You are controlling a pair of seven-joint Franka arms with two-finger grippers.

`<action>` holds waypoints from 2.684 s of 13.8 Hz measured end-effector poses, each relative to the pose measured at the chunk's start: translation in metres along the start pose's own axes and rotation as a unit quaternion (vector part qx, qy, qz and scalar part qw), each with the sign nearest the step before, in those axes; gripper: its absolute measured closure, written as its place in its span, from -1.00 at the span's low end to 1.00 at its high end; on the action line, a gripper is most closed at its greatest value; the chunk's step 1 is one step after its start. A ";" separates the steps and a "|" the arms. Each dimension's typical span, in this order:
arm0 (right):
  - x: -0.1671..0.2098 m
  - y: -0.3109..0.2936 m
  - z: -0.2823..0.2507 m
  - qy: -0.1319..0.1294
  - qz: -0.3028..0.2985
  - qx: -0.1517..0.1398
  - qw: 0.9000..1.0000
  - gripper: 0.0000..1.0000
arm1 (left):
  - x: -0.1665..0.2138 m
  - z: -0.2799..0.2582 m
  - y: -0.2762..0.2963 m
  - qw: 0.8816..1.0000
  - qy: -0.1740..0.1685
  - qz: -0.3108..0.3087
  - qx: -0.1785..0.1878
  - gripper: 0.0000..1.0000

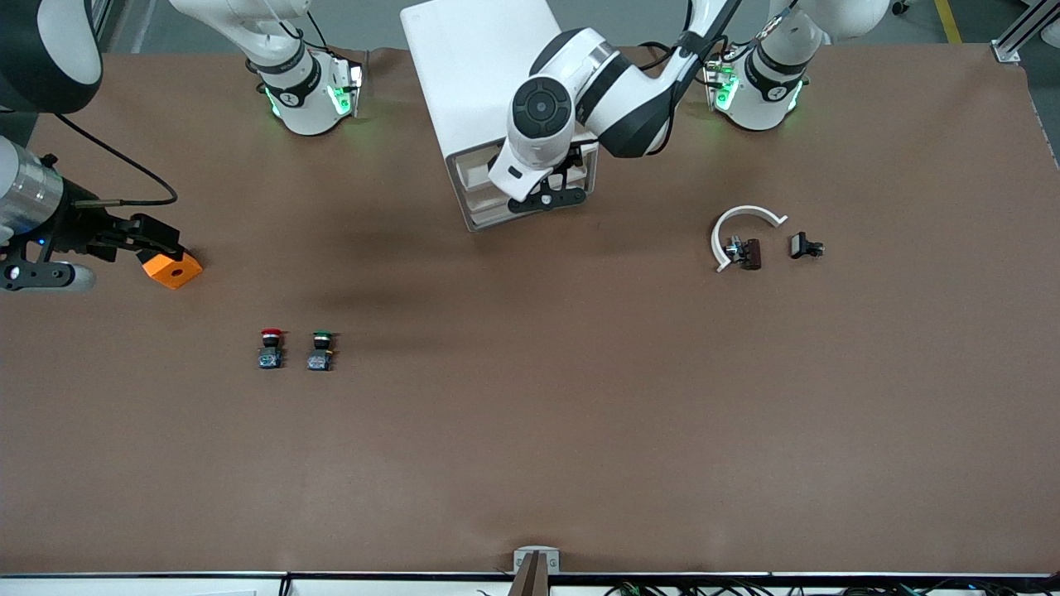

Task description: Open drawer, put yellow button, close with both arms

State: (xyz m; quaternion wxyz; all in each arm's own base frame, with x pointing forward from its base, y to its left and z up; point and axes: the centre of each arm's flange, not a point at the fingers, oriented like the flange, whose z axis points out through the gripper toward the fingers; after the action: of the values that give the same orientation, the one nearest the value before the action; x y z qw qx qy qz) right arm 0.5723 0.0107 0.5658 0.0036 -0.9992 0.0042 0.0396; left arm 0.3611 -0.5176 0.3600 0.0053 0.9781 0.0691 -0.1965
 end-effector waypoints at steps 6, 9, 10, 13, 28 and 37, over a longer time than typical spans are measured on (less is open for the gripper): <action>0.000 0.000 0.002 0.000 -0.001 -0.001 1.000 -1.00 | -0.011 0.007 0.005 0.999 -0.030 -0.025 -0.009 -1.00; 0.000 -0.001 0.002 0.000 -0.002 -0.002 1.000 -1.00 | 0.022 -0.018 -0.013 0.997 -0.039 -0.062 -0.030 -1.00; 0.000 -0.001 0.002 0.000 -0.002 -0.002 1.000 -1.00 | 0.044 -0.037 -0.027 0.995 -0.040 -0.080 -0.042 -1.00; 0.000 -0.003 0.003 0.000 -0.004 -0.004 1.000 -1.00 | 0.136 -0.118 -0.104 0.982 -0.020 -0.156 -0.105 -1.00; 0.000 -0.014 -0.005 0.016 -0.019 -0.013 1.000 -1.00 | 0.165 -0.325 -0.376 0.978 0.174 -0.110 -0.017 -1.00; -0.019 -0.012 -0.059 0.019 -0.035 -0.014 0.999 -1.00 | 0.115 -0.341 -0.418 0.985 0.169 -0.013 -0.014 -1.00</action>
State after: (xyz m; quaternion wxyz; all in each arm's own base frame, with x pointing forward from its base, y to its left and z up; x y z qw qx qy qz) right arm 0.5581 0.0226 0.6259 -0.0091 -0.9993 -0.0313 0.0208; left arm 0.5395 -0.0758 0.6371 0.0046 0.9960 0.0844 -0.0278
